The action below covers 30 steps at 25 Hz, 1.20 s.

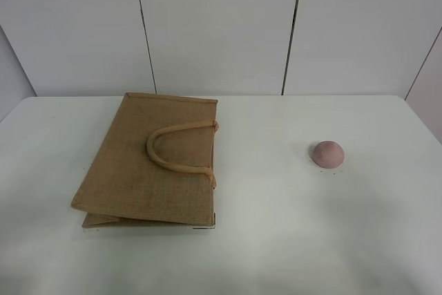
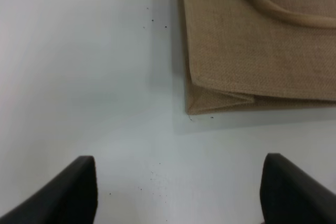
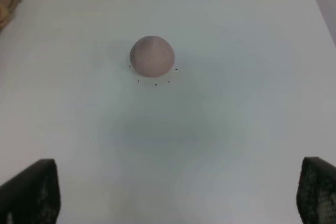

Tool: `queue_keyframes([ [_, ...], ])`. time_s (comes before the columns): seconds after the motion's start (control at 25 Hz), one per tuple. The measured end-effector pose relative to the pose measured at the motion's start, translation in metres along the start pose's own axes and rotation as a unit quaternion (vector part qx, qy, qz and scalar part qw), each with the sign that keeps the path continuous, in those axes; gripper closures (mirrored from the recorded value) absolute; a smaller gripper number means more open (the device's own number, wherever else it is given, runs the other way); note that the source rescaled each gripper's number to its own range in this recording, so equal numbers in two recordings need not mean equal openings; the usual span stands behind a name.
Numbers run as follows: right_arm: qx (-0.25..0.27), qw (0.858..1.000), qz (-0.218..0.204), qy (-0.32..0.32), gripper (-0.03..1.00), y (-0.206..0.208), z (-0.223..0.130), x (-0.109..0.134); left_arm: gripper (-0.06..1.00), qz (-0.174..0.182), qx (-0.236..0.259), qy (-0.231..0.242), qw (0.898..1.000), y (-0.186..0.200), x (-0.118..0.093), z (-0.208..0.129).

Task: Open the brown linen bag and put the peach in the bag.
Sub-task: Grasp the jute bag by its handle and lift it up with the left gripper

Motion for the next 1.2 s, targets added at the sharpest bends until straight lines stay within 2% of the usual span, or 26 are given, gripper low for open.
queue_keyframes([
  [0.44, 0.000, 1.000, 0.000, 0.000, -0.03, 0.000, 0.000, 0.000, -0.06, 0.000, -0.001, 0.000, 1.000, 0.000, 0.000, 0.000],
  [0.56, 0.000, 1.000, 0.000, 0.000, -0.03, 0.000, 0.000, 0.000, -0.06, 0.000, -0.003, 0.000, 1.000, 0.006, 0.001, 0.009],
  [0.72, 0.000, 1.000, 0.000, 0.000, -0.03, 0.000, 0.000, 0.000, -0.06, -0.007, 0.044, 0.001, 0.999, 0.003, 0.007, 0.044],
  [0.92, 0.000, 1.000, 0.000, 0.000, -0.03, 0.000, 0.000, 0.000, -0.06, -0.018, 0.123, 0.003, 0.992, -0.026, 0.016, 0.101],
  [1.2, 0.000, 1.000, 0.000, 0.000, -0.03, 0.000, 0.000, 0.000, -0.06, -0.033, 0.226, 0.005, 0.974, -0.122, 0.028, 0.168],
])
Point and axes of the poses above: a point on each arm's last joint axis where the gripper is mounted, y pointing back along that axis away from the gripper, x along the wrist's bending axis when the last joint is at zero, z = x × y, the point moved 2 cm from there along -y, pointing out along that axis toward the gripper, and after that the axes turned 9 degrees about -y, right-handed, at the moved point
